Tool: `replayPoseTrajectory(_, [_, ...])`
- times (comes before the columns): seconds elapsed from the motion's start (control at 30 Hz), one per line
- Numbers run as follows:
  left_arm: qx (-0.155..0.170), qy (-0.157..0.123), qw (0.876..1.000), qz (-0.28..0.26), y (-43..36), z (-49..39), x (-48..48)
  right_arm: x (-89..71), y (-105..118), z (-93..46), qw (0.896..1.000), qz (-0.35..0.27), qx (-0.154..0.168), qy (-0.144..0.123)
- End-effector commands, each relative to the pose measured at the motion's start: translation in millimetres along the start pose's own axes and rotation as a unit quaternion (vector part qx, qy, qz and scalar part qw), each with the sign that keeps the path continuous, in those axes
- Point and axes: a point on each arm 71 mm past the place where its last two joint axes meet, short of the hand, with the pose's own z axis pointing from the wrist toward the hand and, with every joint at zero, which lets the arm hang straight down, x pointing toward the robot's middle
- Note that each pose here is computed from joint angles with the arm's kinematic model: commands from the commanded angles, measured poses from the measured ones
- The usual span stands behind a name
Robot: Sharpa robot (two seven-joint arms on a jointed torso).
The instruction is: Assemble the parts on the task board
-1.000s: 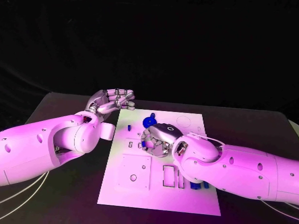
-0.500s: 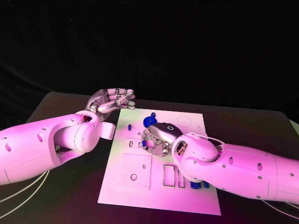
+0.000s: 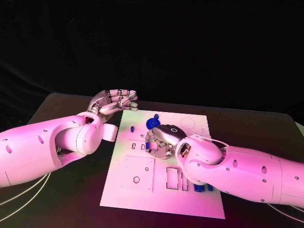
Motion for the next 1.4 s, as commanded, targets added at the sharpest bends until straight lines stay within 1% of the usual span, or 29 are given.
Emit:
replayPoseTrajectory(0.03, [0.004, 0.01, 1.0, -0.002, -1.5, 0.1, 2.4, 5.4, -2.2, -0.8, 1.0, -0.01, 0.009, 0.016])
replayPoseTrajectory(0.73, [0.003, 0.01, 1.0, -0.002, -1.4, -0.1, 1.9, 3.4, -0.7, -1.0, 1.0, -0.006, 0.002, 0.002])
replayPoseTrajectory(0.83, [0.003, 0.01, 1.0, -0.002, -1.4, -0.1, 1.8, 2.4, -0.9, -1.5, 1.0, -0.004, 0.001, -0.004])
replayPoseTrajectory(0.9, [0.003, 0.01, 1.0, -0.002, -1.3, -0.1, 1.8, 0.3, -0.7, -2.4, 1.0, 0.0, -0.002, -0.017])
replayPoseTrajectory(1.0, [0.001, 0.011, 1.0, 0.001, -1.0, 0.1, 1.7, -5.6, -0.5, -6.2, 0.998, 0.011, -0.014, -0.052])
replayPoseTrajectory(1.1, [-0.003, 0.017, 1.0, 0.012, -0.2, 0.6, 1.6, -12.0, -1.8, -12.3, 0.996, 0.023, -0.026, -0.079])
replayPoseTrajectory(1.2, [-0.012, 0.029, 0.999, 0.033, 1.9, 1.8, 1.6, -21.0, -5.5, -20.4, 0.994, 0.048, -0.036, -0.094])
replayPoseTrajectory(1.3, [-0.029, 0.044, 0.997, 0.062, 6.0, 4.6, 1.5, -35.2, -13.5, -29.7, 0.99, 0.085, -0.042, -0.107])
replayPoseTrajectory(1.37, [-0.044, 0.055, 0.994, 0.079, 9.2, 6.1, 1.4, -44.1, -19.8, -34.6, 0.987, 0.108, -0.038, -0.111])
replayPoseTrajectory(1.4, [-0.057, 0.065, 0.992, 0.093, 12.0, 7.0, 1.5, -51.4, -25.8, -38.1, 0.985, 0.127, -0.032, -0.114])
